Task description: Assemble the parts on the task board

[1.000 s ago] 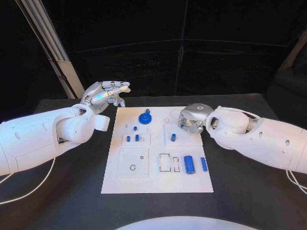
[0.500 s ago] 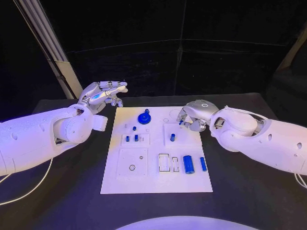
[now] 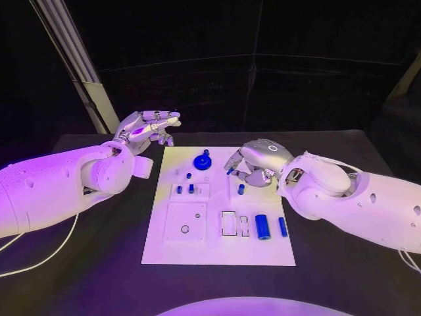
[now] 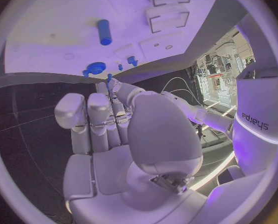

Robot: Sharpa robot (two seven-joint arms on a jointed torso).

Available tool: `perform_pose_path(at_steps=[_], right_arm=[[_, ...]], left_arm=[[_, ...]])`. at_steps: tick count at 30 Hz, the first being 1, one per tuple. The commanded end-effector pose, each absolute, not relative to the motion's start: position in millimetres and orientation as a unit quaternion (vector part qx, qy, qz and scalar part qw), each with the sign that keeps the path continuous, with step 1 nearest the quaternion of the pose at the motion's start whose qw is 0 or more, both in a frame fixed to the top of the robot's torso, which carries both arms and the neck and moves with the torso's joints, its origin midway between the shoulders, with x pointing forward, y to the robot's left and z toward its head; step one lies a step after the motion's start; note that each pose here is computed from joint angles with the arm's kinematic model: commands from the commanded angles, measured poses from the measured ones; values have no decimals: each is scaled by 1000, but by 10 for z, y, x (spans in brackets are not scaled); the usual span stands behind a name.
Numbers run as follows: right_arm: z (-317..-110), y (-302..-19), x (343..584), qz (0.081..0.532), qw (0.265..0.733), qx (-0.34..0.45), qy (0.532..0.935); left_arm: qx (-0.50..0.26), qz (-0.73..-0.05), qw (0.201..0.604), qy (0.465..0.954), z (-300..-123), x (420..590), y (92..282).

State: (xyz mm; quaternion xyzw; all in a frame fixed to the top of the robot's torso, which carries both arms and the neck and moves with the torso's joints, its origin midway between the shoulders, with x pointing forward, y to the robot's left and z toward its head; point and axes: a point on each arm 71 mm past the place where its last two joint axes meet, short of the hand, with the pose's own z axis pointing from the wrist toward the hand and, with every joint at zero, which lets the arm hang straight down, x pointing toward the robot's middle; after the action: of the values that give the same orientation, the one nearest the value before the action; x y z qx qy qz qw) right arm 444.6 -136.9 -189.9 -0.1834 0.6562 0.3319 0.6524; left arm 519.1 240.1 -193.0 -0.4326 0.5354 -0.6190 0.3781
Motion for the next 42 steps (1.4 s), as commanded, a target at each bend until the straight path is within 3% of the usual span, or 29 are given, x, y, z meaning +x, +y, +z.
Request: perform_pose_path(at_steps=[1,9,21,42], right_arm=[[-1927,-1192,4363,370,626,-194,658],[-2168,-915,4219,395,575,-214,683],[-2412,-720,4148,386,544,-230,709],[-2510,-535,4094,384,545,-234,707]], left_arm=[[-433,-622,375,535,-1919,5193,2370],[-431,-624,370,537,-1919,5187,2318],[-429,-628,364,538,-1916,5178,2261],[-428,-629,360,541,-1922,5188,2242]])
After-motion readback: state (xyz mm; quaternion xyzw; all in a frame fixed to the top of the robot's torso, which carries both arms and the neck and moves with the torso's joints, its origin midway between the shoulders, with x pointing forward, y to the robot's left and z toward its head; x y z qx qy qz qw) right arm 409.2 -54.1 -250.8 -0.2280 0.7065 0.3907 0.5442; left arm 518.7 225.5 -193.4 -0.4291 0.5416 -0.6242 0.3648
